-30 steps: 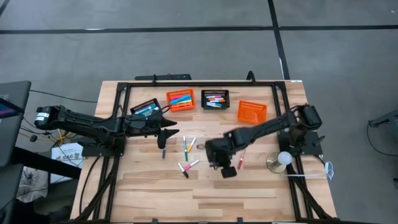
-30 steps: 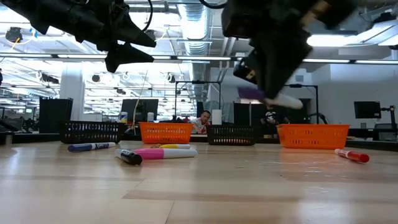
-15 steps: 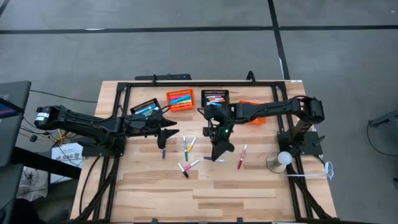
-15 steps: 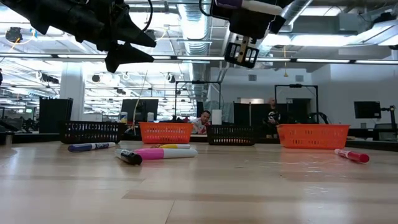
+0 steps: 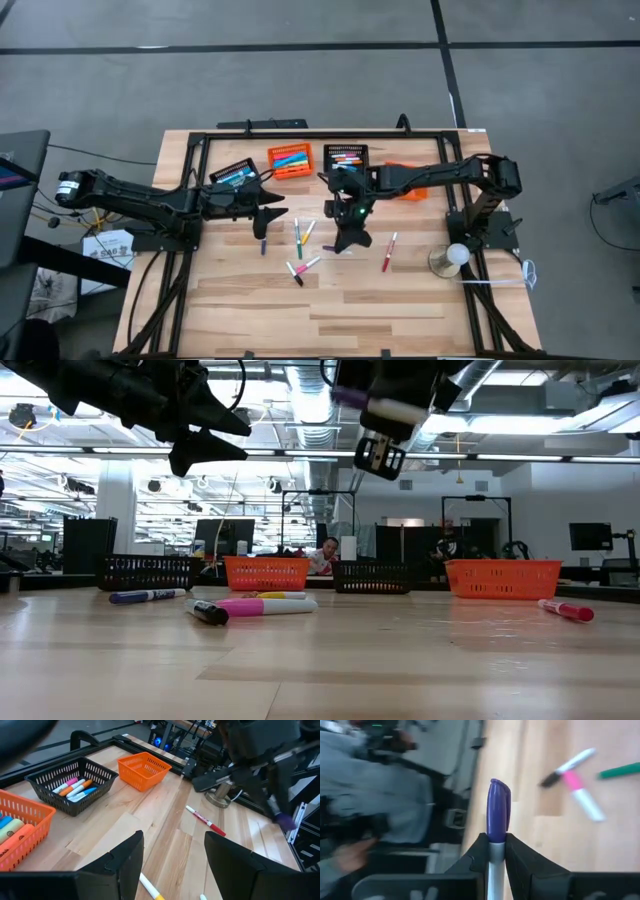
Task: Pick & Place Markers
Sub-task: Put the small purple highlighter pen into the right black bin
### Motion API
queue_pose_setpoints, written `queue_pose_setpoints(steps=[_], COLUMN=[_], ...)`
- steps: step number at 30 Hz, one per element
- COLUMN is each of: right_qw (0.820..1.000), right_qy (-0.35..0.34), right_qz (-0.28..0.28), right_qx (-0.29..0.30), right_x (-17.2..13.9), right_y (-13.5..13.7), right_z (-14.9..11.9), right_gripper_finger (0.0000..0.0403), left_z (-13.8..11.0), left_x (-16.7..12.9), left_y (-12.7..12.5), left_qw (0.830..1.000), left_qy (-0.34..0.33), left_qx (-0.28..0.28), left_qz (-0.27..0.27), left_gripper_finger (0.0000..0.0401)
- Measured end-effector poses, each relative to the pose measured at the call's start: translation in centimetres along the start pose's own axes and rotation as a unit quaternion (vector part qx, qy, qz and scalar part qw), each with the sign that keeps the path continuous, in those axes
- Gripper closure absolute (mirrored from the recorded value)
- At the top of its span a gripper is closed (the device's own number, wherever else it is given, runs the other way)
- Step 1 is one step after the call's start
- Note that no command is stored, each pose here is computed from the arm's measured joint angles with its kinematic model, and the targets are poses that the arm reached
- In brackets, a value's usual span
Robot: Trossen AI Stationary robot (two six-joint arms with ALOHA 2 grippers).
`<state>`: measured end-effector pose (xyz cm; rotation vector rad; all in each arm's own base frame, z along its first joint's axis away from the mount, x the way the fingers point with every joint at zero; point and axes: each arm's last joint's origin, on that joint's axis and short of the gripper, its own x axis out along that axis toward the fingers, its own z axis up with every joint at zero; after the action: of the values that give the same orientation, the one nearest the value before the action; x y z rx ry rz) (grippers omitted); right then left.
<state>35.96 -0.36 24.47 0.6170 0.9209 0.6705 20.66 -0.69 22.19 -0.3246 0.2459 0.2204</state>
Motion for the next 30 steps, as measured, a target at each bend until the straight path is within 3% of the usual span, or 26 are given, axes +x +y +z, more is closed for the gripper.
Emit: queue_pose_setpoints(steps=[6, 14, 23, 30], right_qw=[0.991, 0.958, 0.914, 0.882], right_qy=[-0.016, -0.029, -0.02, -0.034], right_qz=[-0.131, -0.284, -0.404, -0.467], right_qx=[-0.028, -0.034, -0.038, -0.059], right_x=[-0.3, -2.5, -8.2, -13.1], right_y=[-0.9, -3.2, -6.0, -7.9], right_z=[0.0, 0.1, 0.5, 0.9], right_gripper_finger=[0.0371, 0.0374, 0.037, 0.0368], left_z=[0.0, 0.0, 0.0, 0.1], left_x=[0.0, 0.0, 0.0, 0.0], left_y=[0.0, 0.0, 0.0, 0.0], left_qw=[1.0, 1.0, 1.0, 1.0], left_qy=[0.0, 0.0, -0.002, -0.007], left_qx=[0.0, 0.0, 0.0, -0.002], left_qz=[0.0, 0.0, 0.0, -0.002], left_gripper_finger=[0.0192, 0.0192, 0.0192, 0.0192])
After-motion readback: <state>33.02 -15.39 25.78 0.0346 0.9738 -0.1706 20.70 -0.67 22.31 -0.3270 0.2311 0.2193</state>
